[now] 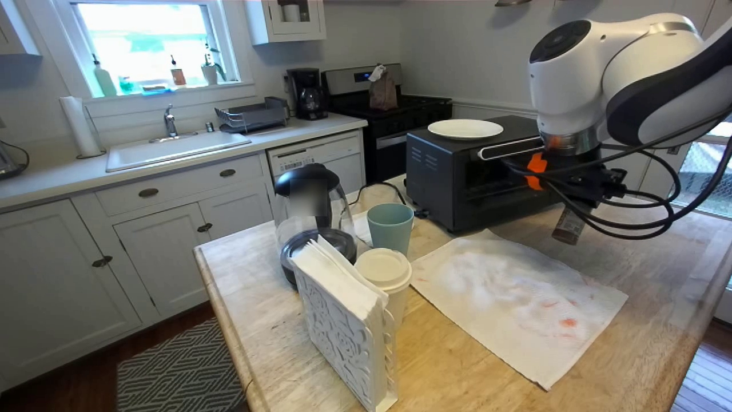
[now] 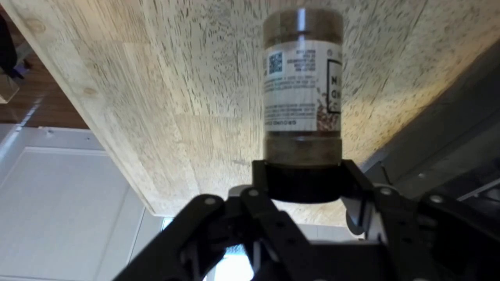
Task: Put the spice shaker on the white towel, remove it and put it upright on the countertop
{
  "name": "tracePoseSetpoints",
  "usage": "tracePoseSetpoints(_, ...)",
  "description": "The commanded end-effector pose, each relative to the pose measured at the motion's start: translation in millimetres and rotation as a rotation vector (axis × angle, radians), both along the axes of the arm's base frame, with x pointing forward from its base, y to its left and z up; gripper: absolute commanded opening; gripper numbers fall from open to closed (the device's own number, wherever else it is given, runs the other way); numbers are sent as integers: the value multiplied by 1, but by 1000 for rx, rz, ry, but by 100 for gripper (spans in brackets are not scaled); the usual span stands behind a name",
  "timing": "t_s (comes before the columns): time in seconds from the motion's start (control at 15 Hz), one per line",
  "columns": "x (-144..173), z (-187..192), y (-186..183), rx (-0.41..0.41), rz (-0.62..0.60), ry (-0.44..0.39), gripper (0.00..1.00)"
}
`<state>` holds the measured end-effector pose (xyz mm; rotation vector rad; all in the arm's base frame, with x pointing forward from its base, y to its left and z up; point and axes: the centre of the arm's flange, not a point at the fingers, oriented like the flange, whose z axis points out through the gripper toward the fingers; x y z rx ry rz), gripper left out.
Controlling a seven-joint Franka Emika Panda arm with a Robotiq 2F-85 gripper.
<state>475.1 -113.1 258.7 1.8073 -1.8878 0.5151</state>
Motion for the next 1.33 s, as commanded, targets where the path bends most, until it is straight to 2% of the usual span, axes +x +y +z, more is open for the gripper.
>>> tracePoseSetpoints(0.0, -6, -11, -5, -112, -28, 11, 24)
tracePoseSetpoints(0.53, -8, -33, -16, -307, -32, 59, 24)
tracePoseSetpoints(1.27, -6, -62, -32, -462, -50, 87, 24)
